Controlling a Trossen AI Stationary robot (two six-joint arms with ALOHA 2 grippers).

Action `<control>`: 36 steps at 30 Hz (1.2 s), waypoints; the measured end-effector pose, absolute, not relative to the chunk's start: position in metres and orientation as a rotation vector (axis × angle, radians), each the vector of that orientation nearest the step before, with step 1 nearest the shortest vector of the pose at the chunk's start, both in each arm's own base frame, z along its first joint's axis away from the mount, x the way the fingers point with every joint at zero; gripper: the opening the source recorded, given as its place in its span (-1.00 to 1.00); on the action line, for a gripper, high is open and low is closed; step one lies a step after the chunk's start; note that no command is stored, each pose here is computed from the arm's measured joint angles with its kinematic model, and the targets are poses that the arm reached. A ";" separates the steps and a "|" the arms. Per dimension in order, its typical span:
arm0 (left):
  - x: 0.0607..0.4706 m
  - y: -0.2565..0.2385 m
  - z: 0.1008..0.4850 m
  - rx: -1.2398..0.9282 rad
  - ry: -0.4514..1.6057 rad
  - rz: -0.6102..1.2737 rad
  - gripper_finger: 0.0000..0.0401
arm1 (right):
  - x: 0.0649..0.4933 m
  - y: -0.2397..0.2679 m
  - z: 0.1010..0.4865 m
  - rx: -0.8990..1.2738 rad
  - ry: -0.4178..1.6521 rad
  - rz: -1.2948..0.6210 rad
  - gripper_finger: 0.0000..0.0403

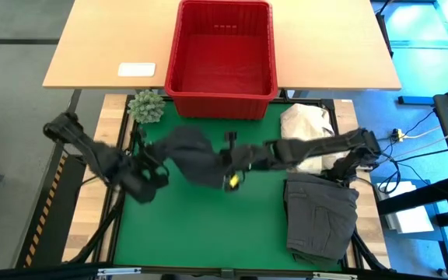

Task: Fold laundry
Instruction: Put the gray folded shorts into the red bin

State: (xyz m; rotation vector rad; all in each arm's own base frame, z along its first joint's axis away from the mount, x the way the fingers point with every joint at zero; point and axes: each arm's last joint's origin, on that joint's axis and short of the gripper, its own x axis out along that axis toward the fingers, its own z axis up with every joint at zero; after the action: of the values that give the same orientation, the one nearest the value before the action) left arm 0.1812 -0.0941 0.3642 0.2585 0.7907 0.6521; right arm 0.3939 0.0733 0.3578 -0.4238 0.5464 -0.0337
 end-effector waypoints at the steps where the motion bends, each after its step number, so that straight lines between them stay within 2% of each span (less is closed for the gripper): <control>1: 0.179 -0.086 0.368 0.270 0.788 0.665 -0.89 | 0.392 0.064 0.362 -0.424 0.542 -0.052 -0.92; 7: 0.174 -0.039 0.390 0.351 0.786 0.717 -0.89 | 0.386 0.006 0.381 -0.400 0.497 -0.063 -0.92; 17: 0.181 0.027 0.436 0.462 0.600 0.693 -0.89 | 0.366 -0.080 0.408 -0.382 0.366 -0.122 -0.92; 29: 0.189 0.115 0.446 0.535 0.536 0.776 -0.89 | 0.347 -0.145 0.435 -0.437 0.242 -0.306 -0.92; 36: 0.200 0.178 0.434 0.582 0.529 0.786 -0.89 | 0.325 -0.199 0.436 -0.427 0.226 -0.391 -0.92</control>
State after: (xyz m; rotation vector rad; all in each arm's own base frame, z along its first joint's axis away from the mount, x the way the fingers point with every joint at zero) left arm 0.1998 0.1782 0.4344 0.5822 0.5295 0.7858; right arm 0.3249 -0.1988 0.4360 -0.4270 0.2264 -0.3914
